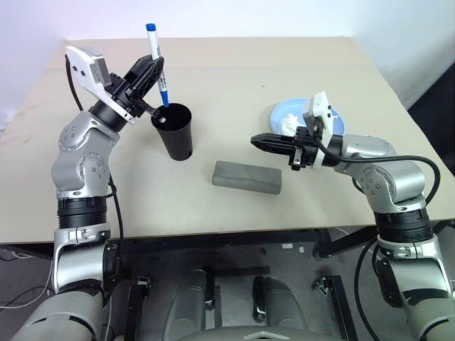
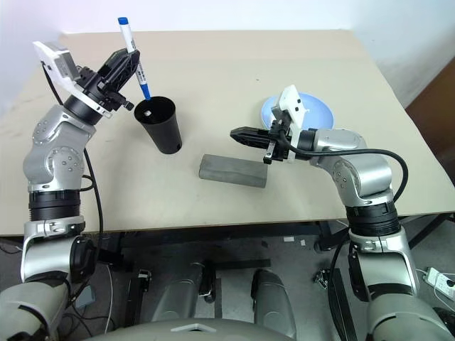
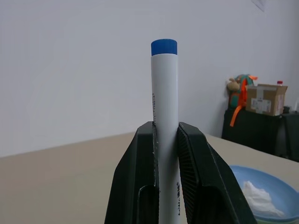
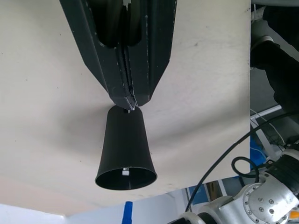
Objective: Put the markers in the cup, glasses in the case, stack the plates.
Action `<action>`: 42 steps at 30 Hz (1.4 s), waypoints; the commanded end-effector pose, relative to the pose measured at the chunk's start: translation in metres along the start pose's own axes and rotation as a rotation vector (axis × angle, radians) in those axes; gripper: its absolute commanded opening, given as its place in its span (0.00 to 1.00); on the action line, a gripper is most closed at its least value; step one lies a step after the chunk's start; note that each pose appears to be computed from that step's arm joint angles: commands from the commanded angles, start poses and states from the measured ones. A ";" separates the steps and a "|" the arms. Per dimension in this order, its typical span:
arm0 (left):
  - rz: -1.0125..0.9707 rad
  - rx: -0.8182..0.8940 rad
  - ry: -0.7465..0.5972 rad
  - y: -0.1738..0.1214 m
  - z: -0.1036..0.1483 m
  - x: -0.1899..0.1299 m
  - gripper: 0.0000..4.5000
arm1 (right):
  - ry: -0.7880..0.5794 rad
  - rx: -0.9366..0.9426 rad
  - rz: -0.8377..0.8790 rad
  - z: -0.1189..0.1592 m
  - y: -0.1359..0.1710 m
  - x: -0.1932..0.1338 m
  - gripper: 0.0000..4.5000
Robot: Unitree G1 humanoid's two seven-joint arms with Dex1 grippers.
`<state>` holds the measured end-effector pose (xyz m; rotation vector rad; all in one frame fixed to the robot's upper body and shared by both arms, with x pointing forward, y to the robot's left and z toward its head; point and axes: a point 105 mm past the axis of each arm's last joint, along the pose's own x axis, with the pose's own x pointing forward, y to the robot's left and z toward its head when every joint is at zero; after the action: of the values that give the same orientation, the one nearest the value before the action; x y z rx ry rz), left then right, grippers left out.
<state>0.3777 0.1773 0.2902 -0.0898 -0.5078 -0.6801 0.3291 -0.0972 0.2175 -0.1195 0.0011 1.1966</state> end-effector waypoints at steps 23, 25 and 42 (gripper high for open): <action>-0.021 -0.011 -0.012 -0.013 0.001 -0.008 1.00 | -0.003 -0.057 -0.012 0.007 0.003 -0.007 0.00; -0.019 -0.010 -0.008 -0.013 0.001 -0.010 1.00 | -0.004 -0.057 -0.009 0.007 0.003 -0.007 0.00; -0.189 -0.050 0.115 -0.037 0.032 -0.057 1.00 | -0.008 -0.081 -0.021 0.016 -0.007 0.001 0.00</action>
<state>0.3161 0.1896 0.2745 -0.0728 -0.3466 -0.8507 0.3356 -0.0998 0.2210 -0.1614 -0.0025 1.1686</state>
